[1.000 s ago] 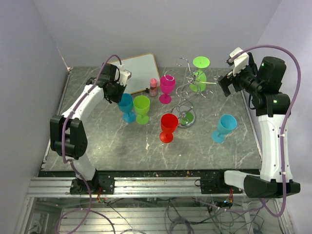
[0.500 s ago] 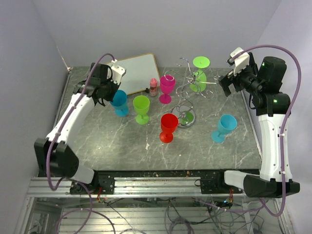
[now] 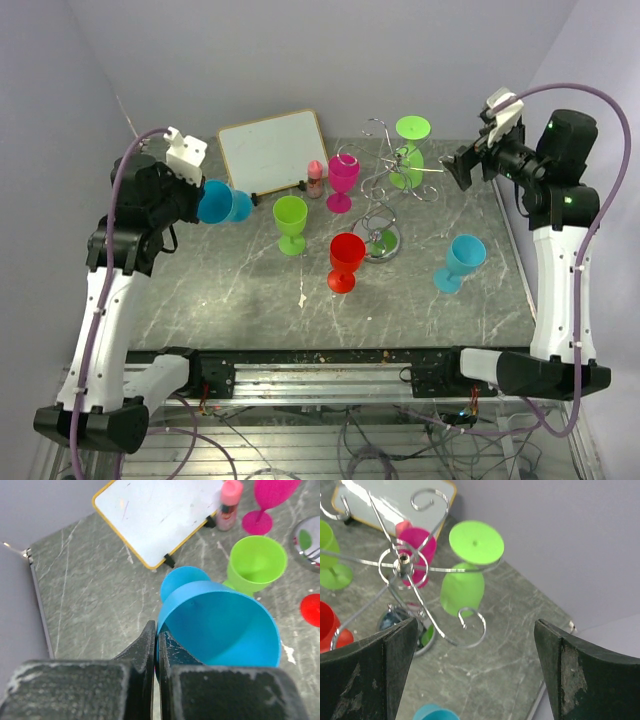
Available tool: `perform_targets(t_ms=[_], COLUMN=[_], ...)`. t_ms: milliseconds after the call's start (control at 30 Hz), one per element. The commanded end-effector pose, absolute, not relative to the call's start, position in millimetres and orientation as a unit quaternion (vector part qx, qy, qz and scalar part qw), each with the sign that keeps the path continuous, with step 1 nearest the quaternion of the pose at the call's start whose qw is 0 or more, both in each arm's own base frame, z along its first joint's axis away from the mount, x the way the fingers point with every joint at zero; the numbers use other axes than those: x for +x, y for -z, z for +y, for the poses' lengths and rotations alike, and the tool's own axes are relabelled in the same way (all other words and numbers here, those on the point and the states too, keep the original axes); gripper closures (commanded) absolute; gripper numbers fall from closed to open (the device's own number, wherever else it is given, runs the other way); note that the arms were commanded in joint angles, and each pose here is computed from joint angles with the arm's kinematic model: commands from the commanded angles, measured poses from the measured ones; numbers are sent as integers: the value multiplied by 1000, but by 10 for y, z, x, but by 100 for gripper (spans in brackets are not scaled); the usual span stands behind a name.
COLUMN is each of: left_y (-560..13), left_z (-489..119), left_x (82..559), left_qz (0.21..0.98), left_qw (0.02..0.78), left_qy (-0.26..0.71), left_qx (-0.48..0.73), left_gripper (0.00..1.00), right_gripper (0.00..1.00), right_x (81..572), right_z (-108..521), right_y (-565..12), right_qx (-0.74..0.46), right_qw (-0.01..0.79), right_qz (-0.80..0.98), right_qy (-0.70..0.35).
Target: Place the wine glass upside down on the wine glass rack
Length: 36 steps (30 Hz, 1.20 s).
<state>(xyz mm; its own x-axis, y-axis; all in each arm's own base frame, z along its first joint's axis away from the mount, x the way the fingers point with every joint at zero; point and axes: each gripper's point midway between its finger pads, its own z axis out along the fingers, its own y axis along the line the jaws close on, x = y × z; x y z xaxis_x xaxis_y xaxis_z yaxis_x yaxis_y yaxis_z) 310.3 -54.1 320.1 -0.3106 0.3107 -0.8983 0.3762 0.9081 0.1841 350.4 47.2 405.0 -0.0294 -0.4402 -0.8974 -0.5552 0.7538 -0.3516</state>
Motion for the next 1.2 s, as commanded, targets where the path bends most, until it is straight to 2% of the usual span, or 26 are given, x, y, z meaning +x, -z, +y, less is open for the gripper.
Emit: perform_targets(t_ms=[0,167,333,667,900,1167], left_y=[-3594,-4023,-4561,-5220,-5415,-5532], left_z=[-719,-780,-925,-1087,-1148,-1227], left_x=[2966,2863,2816,2767,2771,2682], left_qz=[776,750,714,661,633,606], left_qw=[589,621,656,697,715,726], left_qy=[84,105,154,215,239,277], left_qx=[211,202,191,178,174,170], left_gripper=[93,93,93,93,93,93], right_gripper=[2,6,7,8,12,18], right_x=[3583,3578,3629,3477,3319,3171], right_z=[597,863,1253,2448,3015,3324], right_y=[-4410,-4483,-4684,-5067,-4948,-4837], right_qx=[-324,-309,-336,-398,-421,-416], right_qw=[641,650,662,634,596,561], right_qz=[689,668,641,564,556,566], right_qy=[-95,-188,-195,-348,-398,-439])
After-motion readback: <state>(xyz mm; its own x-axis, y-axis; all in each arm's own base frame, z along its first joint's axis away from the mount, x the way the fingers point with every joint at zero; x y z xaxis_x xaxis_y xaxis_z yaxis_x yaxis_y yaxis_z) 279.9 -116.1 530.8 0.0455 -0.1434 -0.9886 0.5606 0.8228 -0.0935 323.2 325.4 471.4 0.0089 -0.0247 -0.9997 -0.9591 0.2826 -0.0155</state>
